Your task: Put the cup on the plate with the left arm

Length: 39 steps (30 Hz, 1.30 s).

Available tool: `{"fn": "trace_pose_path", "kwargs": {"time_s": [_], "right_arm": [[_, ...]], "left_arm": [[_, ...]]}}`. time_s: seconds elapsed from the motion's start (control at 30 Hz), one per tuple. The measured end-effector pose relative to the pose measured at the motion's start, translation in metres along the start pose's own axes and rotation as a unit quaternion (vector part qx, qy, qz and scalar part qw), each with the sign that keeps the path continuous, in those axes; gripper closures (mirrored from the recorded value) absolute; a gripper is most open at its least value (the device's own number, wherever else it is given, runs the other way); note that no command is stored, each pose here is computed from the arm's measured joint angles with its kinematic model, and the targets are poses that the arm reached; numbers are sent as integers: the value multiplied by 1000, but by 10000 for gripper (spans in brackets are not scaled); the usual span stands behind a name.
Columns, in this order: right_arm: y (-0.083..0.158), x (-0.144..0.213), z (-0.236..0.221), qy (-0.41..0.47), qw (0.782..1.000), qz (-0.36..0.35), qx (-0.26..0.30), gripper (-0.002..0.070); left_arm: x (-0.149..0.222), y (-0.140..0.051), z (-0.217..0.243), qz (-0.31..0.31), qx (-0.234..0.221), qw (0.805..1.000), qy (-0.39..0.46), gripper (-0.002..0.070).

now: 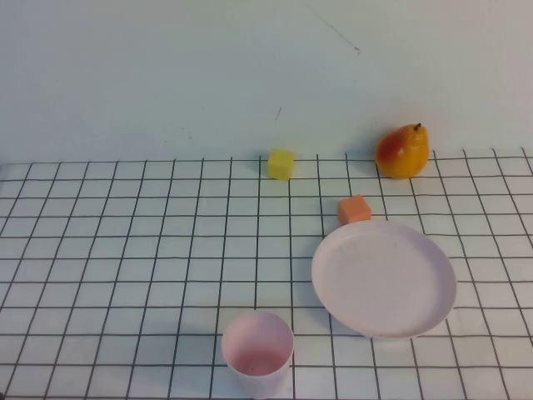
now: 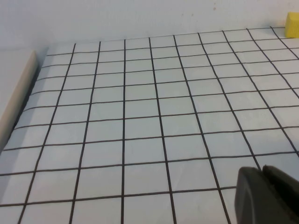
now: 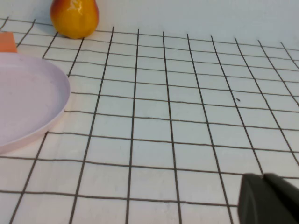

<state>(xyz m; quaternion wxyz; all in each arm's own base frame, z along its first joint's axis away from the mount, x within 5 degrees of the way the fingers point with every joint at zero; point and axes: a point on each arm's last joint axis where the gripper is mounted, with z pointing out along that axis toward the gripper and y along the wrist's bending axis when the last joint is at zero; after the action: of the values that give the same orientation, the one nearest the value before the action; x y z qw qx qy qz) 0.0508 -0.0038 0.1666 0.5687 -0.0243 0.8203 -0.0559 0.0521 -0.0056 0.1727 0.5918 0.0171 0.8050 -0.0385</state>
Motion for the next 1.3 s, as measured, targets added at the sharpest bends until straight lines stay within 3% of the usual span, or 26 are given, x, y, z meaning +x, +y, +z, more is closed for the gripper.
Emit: {"fn": "trace_pose_path", "kwargs": {"time_s": [0.4,0.57,0.93,1.13,1.3], "right_arm": [[0,0,0,0,1000,0,0,678],[0,0,0,0,1000,0,0,678],[0,0,0,0,1000,0,0,678],[0,0,0,0,1000,0,0,678],[0,0,0,0,1000,0,0,678]], "left_arm": [[-2,0,0,1,0,1000,-9,678],[-12,1,0,1,-4,997,-76,678],[-52,2,-17,1,-13,950,-312,678],[-62,3,-26,-45,0,923,-382,678],[-65,5,-28,-80,3,913,-400,678]]}}
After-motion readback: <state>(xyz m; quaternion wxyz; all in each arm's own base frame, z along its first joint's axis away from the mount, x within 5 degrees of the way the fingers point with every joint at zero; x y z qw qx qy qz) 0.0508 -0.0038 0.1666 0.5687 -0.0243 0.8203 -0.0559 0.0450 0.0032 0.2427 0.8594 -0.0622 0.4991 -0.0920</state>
